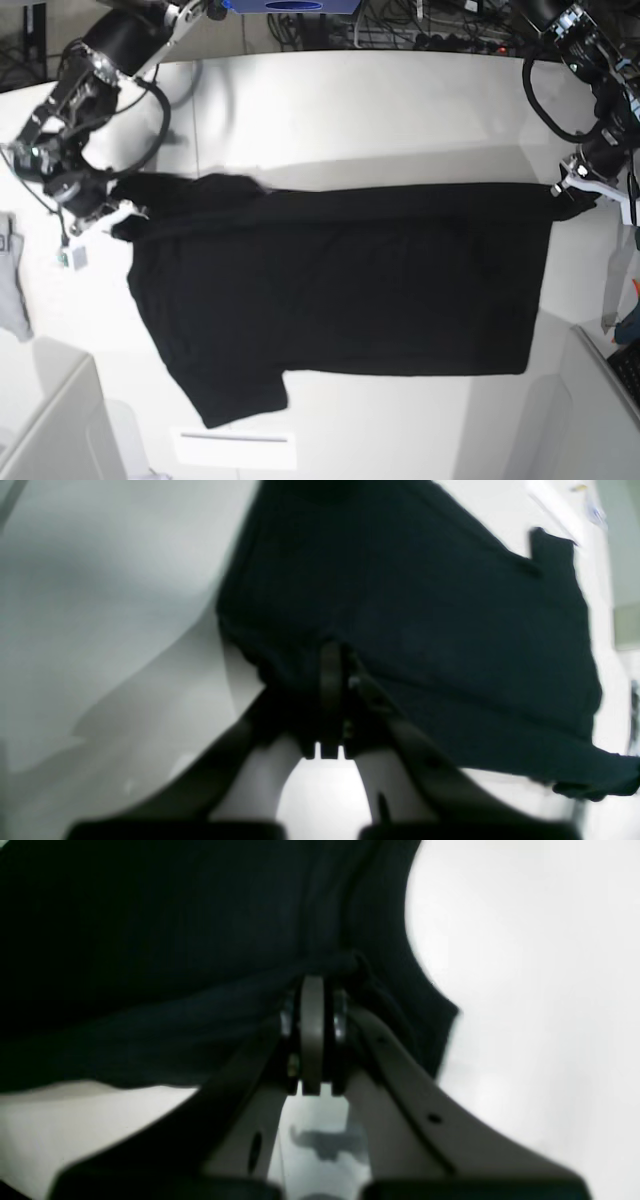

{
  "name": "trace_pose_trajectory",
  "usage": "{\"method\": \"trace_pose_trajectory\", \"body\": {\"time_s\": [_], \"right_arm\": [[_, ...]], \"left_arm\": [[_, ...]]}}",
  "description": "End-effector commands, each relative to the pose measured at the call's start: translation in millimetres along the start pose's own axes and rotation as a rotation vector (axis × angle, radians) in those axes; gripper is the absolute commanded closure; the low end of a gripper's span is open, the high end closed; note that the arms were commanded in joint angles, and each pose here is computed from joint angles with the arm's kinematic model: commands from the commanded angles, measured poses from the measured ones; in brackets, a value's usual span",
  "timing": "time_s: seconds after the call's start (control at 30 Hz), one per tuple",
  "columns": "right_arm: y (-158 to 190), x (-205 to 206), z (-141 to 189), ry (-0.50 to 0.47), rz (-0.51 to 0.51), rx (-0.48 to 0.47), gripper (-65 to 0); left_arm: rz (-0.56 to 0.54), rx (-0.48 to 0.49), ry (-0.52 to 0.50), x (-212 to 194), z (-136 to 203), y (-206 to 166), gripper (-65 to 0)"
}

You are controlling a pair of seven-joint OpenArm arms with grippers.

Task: Fold the T-shirt properly
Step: 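Lift the shoulder edge with both grippers and pull it toward the robot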

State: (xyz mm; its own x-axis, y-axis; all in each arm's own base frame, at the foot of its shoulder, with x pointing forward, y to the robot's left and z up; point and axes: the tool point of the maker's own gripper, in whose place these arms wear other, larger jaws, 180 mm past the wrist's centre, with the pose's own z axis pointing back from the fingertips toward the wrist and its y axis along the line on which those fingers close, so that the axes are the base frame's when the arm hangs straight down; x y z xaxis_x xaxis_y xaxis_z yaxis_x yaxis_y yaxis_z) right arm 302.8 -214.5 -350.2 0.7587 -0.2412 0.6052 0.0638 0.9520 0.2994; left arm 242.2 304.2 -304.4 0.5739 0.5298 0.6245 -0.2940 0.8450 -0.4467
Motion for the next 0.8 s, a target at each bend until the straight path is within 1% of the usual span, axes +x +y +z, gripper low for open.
{"method": "trace_pose_trajectory", "body": {"time_s": [0.0,0.07,0.13,0.2,0.33,0.47,0.63,0.77], "right_arm": [[1,21,-1,-0.046,0.010,-0.006,0.0],[9,23,-14,-0.015,0.020,-0.005,0.0],[16,31,-23,-0.039,0.038,0.005,0.0],[21,39,-28,-0.062,0.035,0.021,0.0],[20,38,-42,-0.030,-0.037,0.028,0.0],[21,40,-51,-0.033,-0.062,0.041,0.0],[20,34,-61,-0.007,-0.087,0.052,0.0],[21,32,-60,0.004,-0.086,0.055,0.0]], "left_arm": [[-0.015,0.001,-0.048,16,0,-1,0.0],[-0.017,0.012,-0.030,17,-10,0,0.0],[-0.026,0.016,0.002,12,-21,-2,0.0],[-0.033,0.012,0.027,10,-32,-6,0.0],[-0.036,0.025,0.076,7,-55,-9,0.0],[-0.045,0.029,0.101,12,-72,-14,0.0],[-0.057,0.038,0.138,9,-85,-17,0.0],[-0.044,0.046,0.147,6,-86,-13,0.0]]}}
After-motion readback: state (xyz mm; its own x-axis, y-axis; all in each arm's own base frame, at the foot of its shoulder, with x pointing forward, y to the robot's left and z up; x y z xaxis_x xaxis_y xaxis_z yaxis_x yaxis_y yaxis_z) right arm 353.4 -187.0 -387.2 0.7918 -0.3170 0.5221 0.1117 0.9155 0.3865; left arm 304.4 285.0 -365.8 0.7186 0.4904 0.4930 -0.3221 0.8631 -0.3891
